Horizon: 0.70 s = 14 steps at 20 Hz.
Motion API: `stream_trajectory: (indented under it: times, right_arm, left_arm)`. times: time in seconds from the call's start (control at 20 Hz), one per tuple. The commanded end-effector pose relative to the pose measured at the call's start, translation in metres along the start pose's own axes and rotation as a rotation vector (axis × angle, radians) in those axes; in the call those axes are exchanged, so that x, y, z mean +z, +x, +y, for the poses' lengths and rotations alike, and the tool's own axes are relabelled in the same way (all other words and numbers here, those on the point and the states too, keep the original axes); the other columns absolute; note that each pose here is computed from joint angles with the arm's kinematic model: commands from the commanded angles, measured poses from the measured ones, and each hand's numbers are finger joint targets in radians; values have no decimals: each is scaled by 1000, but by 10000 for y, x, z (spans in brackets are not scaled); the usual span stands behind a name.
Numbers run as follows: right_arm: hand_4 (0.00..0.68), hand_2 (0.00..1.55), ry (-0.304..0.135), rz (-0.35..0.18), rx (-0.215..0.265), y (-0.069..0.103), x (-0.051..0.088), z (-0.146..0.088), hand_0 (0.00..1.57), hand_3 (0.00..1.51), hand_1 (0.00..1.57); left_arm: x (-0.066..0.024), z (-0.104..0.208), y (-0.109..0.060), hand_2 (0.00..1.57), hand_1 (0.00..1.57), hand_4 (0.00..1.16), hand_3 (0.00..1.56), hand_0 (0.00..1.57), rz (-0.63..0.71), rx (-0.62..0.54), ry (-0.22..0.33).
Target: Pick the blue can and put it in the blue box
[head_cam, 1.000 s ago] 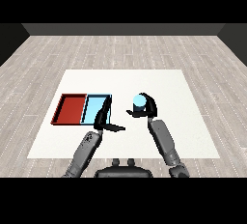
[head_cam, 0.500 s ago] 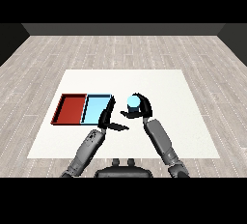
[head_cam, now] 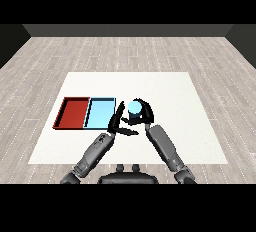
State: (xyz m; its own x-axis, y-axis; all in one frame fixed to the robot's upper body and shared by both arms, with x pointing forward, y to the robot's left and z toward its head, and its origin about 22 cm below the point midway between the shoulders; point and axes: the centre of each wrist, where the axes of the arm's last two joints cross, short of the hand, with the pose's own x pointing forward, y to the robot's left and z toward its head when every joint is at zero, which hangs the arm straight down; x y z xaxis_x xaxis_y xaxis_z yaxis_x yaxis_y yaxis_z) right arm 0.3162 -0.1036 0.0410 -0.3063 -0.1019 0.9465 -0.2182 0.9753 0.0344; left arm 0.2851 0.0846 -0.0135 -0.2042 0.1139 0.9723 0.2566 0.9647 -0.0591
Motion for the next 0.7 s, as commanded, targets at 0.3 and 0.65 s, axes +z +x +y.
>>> stream_trajectory:
  times: [0.3, 0.65]
  right_arm:
    - [559, 1463, 15, -21, -5, 155, -172, -42, 1432, 1379, 1432]
    - [552, 1457, 45, -20, -6, 10, -103, -5, 1430, 1374, 1430]
  left_arm:
    - [-7, -51, -131, 0, 0, 0, 0, 0, 17, 15, 9]
    - [-165, -80, -29, 0, 0, 0, 0, 0, 36, 0, -3]
